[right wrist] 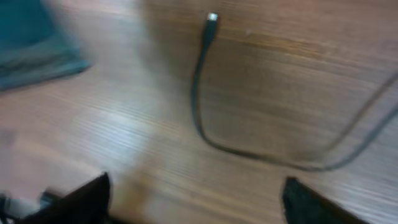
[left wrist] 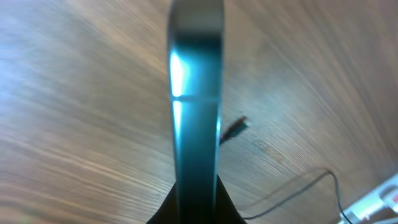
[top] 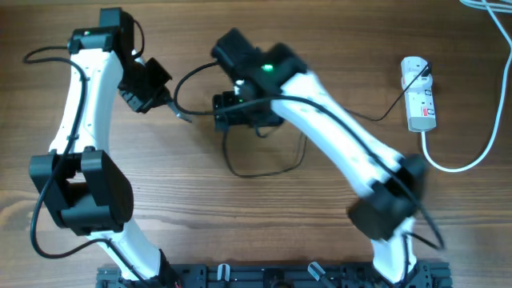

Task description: Plug charger to phone and switch on socket

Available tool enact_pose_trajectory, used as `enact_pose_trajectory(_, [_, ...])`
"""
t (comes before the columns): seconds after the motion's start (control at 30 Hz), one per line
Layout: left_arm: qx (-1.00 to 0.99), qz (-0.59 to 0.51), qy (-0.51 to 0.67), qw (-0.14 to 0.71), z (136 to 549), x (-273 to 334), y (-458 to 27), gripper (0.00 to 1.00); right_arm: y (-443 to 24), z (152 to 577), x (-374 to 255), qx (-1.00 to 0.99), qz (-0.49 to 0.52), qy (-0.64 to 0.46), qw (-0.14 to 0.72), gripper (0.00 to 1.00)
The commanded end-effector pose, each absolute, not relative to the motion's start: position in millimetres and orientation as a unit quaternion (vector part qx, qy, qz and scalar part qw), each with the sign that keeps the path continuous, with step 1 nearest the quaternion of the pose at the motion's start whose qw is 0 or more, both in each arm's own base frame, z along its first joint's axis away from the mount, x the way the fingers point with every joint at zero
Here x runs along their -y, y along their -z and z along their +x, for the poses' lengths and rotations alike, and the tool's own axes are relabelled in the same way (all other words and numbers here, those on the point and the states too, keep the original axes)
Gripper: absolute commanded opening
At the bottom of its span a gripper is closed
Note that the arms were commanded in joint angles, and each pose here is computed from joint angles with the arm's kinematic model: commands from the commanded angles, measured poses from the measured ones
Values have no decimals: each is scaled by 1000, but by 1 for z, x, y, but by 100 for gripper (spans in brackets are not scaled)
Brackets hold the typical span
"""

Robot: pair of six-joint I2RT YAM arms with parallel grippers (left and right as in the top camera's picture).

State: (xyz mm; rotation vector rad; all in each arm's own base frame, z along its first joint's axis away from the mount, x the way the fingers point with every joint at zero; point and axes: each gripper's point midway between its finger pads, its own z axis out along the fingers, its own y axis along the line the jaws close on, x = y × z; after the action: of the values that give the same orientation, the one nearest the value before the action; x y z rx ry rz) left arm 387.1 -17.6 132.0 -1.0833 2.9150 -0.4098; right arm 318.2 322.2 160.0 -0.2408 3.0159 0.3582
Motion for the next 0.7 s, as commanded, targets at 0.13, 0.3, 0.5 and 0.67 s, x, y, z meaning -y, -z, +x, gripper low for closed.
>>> enact_pose_trajectory(0.13, [-914, -394, 94, 17, 379, -23, -138, 4, -104, 350, -338, -994, -30, -92, 55, 61])
enact_pose_trajectory(0.3, [-909, -407, 92, 11, 375, -33, -138, 4, -76, 359, -345, -995, -19, -84, 54, 47])
enact_pose_trajectory(0.5, [-908, -408, 92, 10, 374, -34, -138, 4, -55, 369, -368, -992, -30, -100, 75, 43])
enact_pose_trajectory(0.67, [-908, -408, 91, 8, 373, -33, -138, 4, -41, 374, -370, -992, -14, -62, 111, 41])
